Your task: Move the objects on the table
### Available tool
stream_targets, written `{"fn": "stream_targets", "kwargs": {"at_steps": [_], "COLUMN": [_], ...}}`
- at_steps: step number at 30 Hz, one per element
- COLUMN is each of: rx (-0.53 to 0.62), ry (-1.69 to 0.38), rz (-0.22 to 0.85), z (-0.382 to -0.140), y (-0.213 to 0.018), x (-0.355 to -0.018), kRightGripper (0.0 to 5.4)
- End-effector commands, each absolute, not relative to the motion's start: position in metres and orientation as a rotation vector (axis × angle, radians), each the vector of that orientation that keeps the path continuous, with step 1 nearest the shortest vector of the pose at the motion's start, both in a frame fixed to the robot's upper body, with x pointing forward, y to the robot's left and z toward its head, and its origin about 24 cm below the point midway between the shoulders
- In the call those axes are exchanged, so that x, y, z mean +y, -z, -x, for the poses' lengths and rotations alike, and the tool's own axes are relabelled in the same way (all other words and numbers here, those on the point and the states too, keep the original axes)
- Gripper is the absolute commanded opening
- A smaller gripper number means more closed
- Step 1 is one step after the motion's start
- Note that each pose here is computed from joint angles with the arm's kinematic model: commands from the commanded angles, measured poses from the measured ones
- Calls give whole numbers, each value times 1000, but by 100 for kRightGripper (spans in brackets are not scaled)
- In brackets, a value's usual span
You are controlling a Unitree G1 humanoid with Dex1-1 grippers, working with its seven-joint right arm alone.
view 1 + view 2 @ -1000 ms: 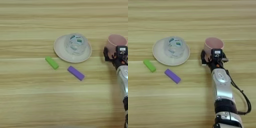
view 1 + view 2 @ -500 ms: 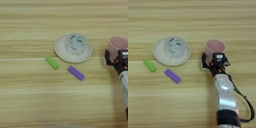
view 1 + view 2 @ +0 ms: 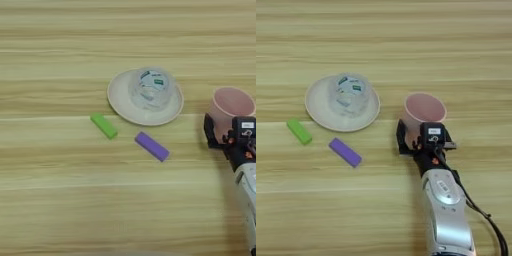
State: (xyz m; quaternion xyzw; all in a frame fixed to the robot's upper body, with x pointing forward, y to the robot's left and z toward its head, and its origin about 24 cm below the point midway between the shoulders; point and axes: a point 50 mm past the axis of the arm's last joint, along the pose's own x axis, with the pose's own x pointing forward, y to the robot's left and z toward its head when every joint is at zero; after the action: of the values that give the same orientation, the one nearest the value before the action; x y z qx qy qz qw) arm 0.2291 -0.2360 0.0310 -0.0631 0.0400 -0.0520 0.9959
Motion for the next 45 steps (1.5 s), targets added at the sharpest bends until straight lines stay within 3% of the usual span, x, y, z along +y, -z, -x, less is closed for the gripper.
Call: {"fn": "stream_targets", "kwargs": {"at_steps": [1, 5, 16, 26, 35, 45], "rx": [35, 44, 40, 47, 136, 218], "ry": [93, 96, 96, 98, 37, -145], "rz": [137, 134, 139, 149, 157, 173], "z": [-235, -235, -233, -222, -189, -157], "y": [-41, -38, -38, -39, -32, -38], "x": [-236, -236, -235, -238, -232, -223], "kRightGripper": [420, 418, 537, 537, 537, 537]}}
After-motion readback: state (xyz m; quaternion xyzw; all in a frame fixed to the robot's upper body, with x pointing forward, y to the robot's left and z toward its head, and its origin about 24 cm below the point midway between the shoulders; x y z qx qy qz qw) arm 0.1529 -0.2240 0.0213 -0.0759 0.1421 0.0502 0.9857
